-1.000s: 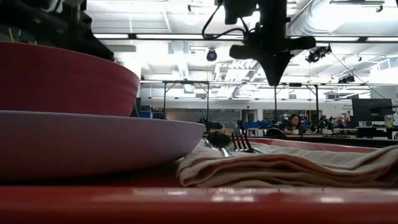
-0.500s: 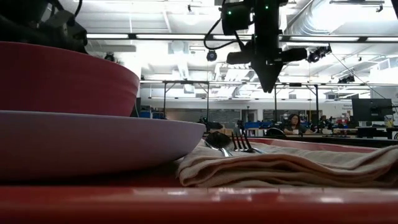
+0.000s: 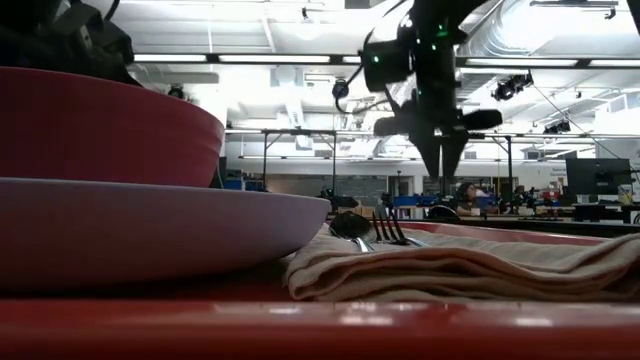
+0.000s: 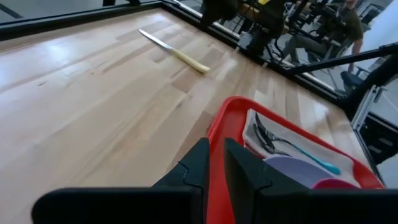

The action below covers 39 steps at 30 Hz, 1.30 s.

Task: Set up tray
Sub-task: Put the yellow knife to the right of the blue fork on the peach napkin on the orange serving tray

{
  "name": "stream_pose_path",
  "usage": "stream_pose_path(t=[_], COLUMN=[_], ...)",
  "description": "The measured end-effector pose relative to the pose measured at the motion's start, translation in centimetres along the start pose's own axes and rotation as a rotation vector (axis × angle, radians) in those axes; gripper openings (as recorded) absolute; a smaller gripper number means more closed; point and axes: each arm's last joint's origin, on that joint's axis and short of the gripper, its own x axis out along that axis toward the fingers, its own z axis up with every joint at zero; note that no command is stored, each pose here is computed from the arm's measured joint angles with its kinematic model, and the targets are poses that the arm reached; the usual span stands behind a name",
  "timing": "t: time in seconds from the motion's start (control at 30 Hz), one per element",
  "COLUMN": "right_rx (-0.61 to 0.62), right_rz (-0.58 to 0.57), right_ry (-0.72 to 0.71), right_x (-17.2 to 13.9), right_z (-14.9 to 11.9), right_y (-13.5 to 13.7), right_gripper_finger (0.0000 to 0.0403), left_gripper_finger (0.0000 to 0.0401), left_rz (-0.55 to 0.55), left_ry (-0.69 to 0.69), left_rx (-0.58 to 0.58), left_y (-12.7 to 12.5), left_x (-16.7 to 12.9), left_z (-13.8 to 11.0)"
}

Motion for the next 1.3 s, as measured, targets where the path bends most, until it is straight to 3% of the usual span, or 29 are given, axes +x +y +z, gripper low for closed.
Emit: stream_pose_path(t=[0.23, 0.43, 0.87, 1.3], right_rx=[0.009, 0.065, 0.149, 0.137], right_rz=[0.037, 0.129, 0.157, 0.116], right_ry=[0.039, -0.007, -0.036, 0.020], right_x=[2.0, 3.8, 5.9, 9.0], right_z=[0.0, 0.9, 2.6, 2.6], right_y=[-0.3, -0.4, -1.9, -0.8], right_gripper_finger=[0.0147, 0.0177, 0.0178, 0.0162], left_gripper_finger=[0.0079, 0.0079, 0.0079, 0.0079], left_rz=[-0.041, -0.038, -0.054, -0.047], left_ry=[-0.020, -0.012, 0.000, 0.011], left_rx=[0.010, 0.004, -0.014, -0.015], left_y=[-0.4, -0.2, -0.1, 0.0], left_x=[-0.5, -0.8, -1.1, -1.1], left_z=[0.9, 0.8, 0.7, 0.6])
